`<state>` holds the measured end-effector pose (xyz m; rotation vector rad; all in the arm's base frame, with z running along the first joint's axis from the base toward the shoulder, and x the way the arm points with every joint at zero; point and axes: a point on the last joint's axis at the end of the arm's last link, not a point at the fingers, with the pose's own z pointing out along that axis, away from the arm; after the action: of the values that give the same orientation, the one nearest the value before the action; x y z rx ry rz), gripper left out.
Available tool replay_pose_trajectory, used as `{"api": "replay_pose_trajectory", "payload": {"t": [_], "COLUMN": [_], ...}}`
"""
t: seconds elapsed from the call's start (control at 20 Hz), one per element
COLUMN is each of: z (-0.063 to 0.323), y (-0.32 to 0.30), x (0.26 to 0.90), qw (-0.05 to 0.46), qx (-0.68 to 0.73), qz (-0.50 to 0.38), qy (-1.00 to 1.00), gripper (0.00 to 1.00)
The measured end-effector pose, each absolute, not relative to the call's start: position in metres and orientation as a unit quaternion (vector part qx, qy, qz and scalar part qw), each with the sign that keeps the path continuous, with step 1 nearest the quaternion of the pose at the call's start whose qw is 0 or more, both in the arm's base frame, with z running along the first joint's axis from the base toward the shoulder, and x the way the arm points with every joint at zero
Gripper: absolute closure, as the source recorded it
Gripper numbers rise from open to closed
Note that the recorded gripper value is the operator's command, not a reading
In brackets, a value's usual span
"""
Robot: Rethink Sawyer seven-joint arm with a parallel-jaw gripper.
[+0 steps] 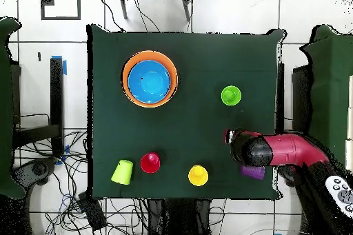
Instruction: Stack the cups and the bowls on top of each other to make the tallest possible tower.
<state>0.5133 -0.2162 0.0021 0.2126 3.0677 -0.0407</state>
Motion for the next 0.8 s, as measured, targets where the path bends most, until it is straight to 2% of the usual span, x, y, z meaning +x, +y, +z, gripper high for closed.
{"api": "replay_pose_trajectory", "payload": {"t": [0.8], "z": [0.019], "y": [-0.250], "x": [0.501], "qw": [0.062], "qx": [-0.061], "qz": [-0.021], "qy": [0.996], "gripper": [0.00]}}
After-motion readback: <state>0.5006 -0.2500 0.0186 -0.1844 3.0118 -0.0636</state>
